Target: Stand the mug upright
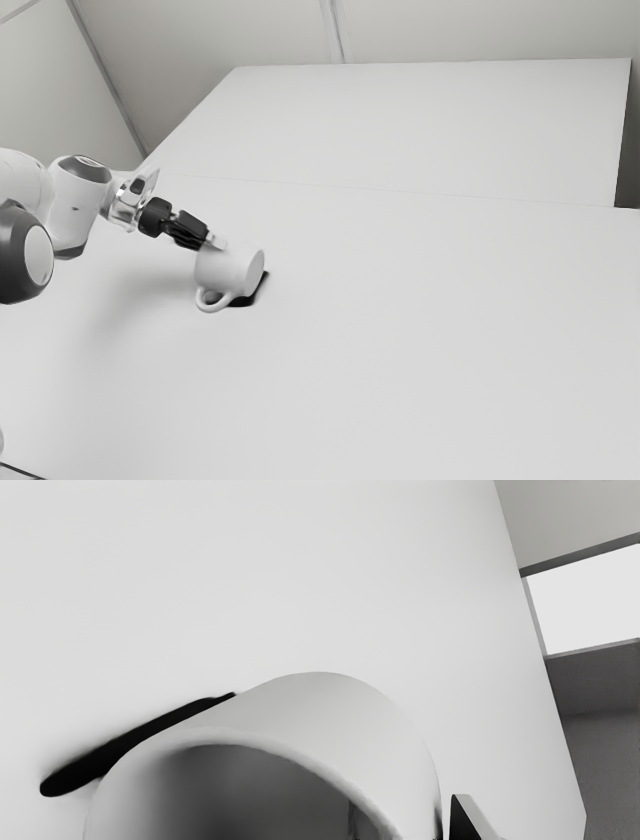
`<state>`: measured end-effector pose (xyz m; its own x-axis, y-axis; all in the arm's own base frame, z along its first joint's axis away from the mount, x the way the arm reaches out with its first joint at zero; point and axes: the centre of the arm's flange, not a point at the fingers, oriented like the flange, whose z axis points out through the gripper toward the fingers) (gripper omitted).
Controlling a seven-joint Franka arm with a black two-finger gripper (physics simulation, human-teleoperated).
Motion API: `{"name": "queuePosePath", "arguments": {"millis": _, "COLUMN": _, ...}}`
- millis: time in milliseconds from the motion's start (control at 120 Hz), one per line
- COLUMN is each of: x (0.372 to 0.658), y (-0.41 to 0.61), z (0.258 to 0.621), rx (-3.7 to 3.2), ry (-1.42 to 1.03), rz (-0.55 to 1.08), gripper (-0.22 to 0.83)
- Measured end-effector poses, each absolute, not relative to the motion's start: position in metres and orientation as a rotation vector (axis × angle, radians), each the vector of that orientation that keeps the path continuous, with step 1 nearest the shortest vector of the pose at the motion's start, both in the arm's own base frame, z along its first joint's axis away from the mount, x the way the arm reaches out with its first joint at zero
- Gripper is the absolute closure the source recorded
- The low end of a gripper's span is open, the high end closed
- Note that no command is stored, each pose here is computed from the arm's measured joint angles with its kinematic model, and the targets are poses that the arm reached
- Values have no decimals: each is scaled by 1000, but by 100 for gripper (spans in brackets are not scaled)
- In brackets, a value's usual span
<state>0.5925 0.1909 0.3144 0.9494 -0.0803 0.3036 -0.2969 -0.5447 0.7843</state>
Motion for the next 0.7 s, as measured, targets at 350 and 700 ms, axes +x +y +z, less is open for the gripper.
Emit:
{"name": "queuePosePath", "arguments": {"millis": 350, "x": 597, "y": 177, "z": 315, "rx": 2079, "ry": -286, "rz": 356, "gripper": 76}}
{"name": "queuePosePath", "arguments": {"millis": 700, "x": 605, "y": 153, "z": 345, "rx": 2113, "ry": -302, "rz": 387, "gripper": 79}}
